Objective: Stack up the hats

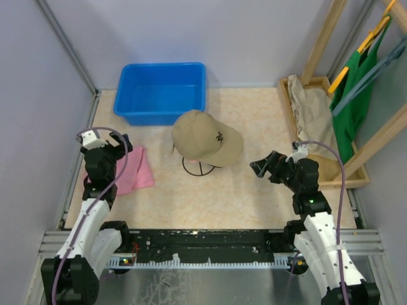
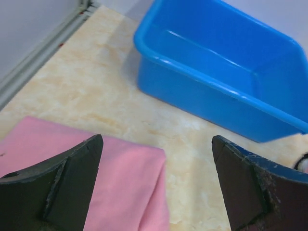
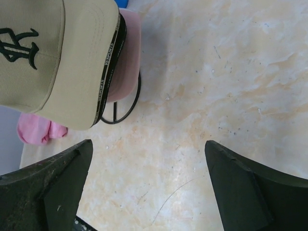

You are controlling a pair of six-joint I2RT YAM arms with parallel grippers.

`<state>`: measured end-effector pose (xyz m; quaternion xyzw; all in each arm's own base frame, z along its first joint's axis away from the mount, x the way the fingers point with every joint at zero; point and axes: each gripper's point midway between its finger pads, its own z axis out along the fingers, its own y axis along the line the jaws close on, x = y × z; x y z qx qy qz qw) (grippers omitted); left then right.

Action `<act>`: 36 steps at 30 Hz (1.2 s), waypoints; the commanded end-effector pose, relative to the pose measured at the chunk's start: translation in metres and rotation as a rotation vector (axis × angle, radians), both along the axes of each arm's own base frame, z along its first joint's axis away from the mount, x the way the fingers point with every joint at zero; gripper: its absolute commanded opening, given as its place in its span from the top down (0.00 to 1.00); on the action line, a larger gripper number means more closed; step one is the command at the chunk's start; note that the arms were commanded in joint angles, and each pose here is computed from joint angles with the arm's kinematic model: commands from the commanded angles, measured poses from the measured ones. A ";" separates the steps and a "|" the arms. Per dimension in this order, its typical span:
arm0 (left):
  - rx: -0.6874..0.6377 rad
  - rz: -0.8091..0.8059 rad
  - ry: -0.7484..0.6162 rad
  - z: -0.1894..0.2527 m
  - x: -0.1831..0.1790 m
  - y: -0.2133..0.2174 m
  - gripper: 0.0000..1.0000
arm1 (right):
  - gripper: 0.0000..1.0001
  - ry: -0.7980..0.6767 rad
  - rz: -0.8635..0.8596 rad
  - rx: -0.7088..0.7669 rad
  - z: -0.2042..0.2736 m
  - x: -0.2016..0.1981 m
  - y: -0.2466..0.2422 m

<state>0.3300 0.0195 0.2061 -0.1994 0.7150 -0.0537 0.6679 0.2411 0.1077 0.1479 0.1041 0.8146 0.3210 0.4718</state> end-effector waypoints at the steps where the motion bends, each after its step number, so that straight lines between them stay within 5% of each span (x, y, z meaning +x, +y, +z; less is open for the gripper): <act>1: 0.144 0.095 0.015 -0.030 -0.007 0.025 0.00 | 0.01 -0.059 0.045 0.031 0.008 -0.001 0.007; 3: 0.311 -0.049 -0.092 -0.033 -0.005 0.006 0.00 | 0.01 -0.050 0.052 0.030 0.004 -0.002 0.008; 9: 0.230 -0.024 -0.187 -0.066 -0.014 0.005 0.00 | 0.01 -0.032 0.051 -0.013 0.004 -0.001 0.004; 12: 0.345 -0.141 -0.272 -0.056 -0.008 -0.014 0.01 | 0.01 -0.018 0.019 -0.063 -0.001 0.001 -0.004; 18: 0.374 -0.250 -0.214 -0.083 0.012 -0.030 0.00 | 0.01 -0.033 -0.134 -0.154 -0.008 0.017 -0.033; 25: 0.364 -0.347 -0.014 -0.115 0.051 -0.039 0.00 | 0.01 -0.310 -0.254 -0.463 -0.004 0.048 -0.077; 36: 0.371 -0.354 -0.027 -0.113 0.051 -0.040 0.00 | 0.01 -0.493 -0.333 -0.671 -0.016 0.088 -0.098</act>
